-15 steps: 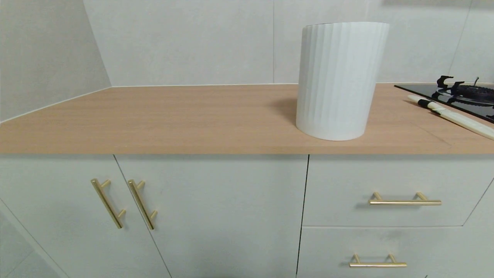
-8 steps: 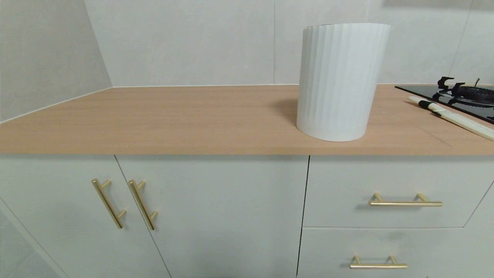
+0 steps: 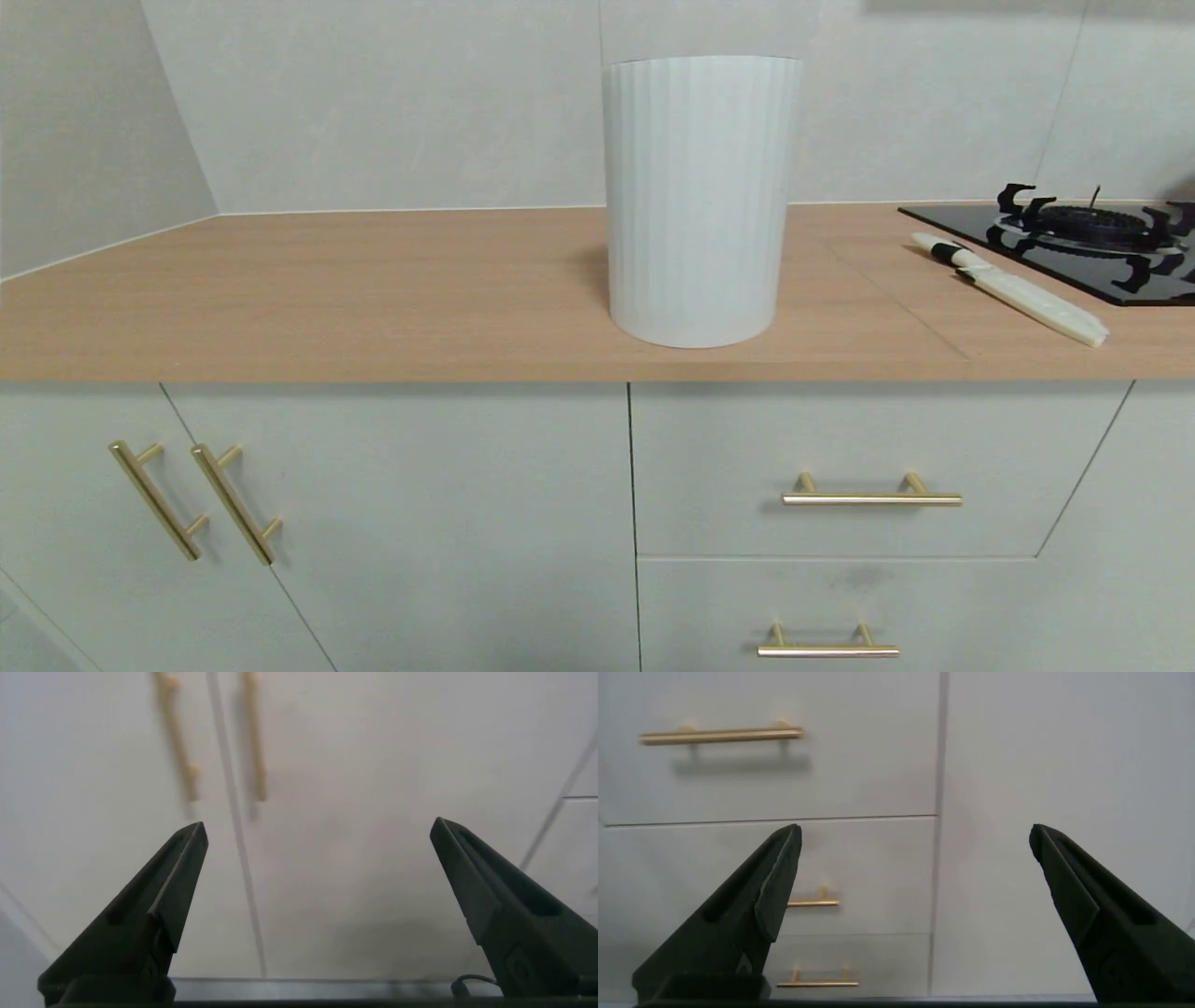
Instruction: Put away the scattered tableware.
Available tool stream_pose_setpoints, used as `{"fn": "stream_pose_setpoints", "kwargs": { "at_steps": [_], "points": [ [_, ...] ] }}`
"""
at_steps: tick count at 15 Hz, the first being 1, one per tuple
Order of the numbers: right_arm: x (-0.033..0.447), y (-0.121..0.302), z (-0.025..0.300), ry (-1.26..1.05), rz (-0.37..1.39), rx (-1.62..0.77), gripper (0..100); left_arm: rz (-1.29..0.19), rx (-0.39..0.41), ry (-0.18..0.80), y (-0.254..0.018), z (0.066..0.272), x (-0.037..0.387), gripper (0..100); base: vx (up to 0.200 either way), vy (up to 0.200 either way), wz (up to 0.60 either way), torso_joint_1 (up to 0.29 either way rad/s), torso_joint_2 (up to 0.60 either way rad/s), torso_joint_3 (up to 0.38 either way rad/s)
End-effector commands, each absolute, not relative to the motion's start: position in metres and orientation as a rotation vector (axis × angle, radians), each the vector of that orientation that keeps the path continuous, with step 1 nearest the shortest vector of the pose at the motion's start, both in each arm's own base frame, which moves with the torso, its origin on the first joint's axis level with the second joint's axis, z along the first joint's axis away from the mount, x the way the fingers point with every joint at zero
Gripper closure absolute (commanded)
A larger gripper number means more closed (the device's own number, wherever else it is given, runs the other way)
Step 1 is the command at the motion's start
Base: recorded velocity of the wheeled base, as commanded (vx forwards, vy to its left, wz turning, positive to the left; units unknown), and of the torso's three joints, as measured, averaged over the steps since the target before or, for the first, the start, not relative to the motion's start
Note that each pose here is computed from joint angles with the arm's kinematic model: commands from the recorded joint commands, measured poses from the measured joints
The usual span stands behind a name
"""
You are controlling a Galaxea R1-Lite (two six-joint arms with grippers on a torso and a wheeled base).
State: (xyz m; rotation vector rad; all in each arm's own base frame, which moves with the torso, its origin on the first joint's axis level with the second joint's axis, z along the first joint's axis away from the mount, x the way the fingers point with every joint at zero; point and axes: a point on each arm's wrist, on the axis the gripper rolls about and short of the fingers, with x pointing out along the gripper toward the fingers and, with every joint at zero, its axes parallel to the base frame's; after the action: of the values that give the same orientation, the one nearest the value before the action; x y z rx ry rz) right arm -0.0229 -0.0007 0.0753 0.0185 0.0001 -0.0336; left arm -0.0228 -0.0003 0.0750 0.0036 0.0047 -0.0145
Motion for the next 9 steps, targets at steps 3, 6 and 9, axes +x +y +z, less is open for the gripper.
{"fn": "stream_pose_setpoints", "kwargs": {
  "at_steps": [3, 6, 9],
  "points": [
    [-0.0228, -0.0007, 0.0753, 0.001, -0.034, 0.017, 0, -0.015, 0.003, 0.005, -0.0003, 0.075, -0.0228, 0, 0.0, 0.0, 0.0, 0.0, 0.0, 0.0],
    [-0.0228, -0.0007, 0.0753, 0.001, -0.034, 0.017, 0, -0.015, 0.002, 0.005, -0.0003, 0.075, -0.0228, 0, 0.2, 0.0, 0.0, -0.006, 0.0, 0.004],
    [-0.0228, -0.0007, 0.0753, 0.001, -0.034, 0.017, 0, -0.015, 0.002, 0.005, -0.0003, 0.075, -0.0228, 0, 0.0, 0.0, 0.0, 0.0, 0.0, 0.0]
  ]
}}
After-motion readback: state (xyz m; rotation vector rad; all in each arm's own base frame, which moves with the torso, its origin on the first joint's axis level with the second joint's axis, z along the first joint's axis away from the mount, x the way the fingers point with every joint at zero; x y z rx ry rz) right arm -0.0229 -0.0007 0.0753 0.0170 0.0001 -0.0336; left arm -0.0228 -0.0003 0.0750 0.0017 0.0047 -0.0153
